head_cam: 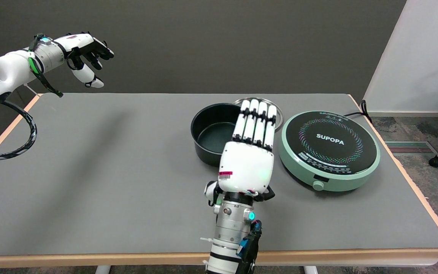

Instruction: Pick up the pot.

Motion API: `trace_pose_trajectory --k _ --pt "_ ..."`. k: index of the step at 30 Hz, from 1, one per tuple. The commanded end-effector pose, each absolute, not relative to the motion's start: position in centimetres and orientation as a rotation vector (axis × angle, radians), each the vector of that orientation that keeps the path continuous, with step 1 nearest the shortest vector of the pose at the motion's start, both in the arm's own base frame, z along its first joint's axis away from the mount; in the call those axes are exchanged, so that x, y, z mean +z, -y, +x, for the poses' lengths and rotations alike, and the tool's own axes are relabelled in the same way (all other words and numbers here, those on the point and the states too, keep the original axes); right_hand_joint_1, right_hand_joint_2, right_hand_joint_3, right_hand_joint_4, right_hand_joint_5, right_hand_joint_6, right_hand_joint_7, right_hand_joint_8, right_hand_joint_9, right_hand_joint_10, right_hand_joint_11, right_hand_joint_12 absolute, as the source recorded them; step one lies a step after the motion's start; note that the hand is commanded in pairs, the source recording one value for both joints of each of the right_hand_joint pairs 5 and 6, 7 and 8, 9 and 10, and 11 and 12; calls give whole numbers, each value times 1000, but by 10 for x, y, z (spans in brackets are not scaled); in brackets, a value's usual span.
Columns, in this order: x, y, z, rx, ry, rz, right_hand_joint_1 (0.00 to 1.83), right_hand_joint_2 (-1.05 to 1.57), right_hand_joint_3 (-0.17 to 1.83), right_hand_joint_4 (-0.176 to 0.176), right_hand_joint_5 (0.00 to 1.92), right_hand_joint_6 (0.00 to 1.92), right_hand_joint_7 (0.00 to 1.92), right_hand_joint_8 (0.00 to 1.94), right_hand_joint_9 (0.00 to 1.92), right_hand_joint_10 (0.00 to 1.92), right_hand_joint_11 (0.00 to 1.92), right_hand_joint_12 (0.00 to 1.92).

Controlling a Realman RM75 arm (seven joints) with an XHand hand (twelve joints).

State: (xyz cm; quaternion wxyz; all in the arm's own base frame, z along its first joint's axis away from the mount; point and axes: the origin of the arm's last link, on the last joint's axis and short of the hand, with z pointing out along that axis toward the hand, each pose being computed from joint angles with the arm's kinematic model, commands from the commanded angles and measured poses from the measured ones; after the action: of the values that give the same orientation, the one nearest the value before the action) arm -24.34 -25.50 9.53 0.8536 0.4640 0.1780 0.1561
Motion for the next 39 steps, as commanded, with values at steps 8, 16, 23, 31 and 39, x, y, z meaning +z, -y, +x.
trace_pose_trajectory --k 8,16,23,31,39 --pt "100 283 -274 300 -18 958 1225 -273 906 -176 16 16 16 16 16 16 16 16" --pt "98 285 -255 295 -41 964 1230 -278 900 -174 17 17 17 17 17 17 17 17" --pt "101 281 -251 273 -56 935 1240 -291 892 -175 17 17 17 17 17 17 17 17" --pt "109 278 -253 259 -30 877 1242 -305 884 -176 18 18 18 18 18 18 18 18" --pt "117 281 -260 242 45 808 1243 -313 882 -176 18 18 18 18 18 18 18 18"
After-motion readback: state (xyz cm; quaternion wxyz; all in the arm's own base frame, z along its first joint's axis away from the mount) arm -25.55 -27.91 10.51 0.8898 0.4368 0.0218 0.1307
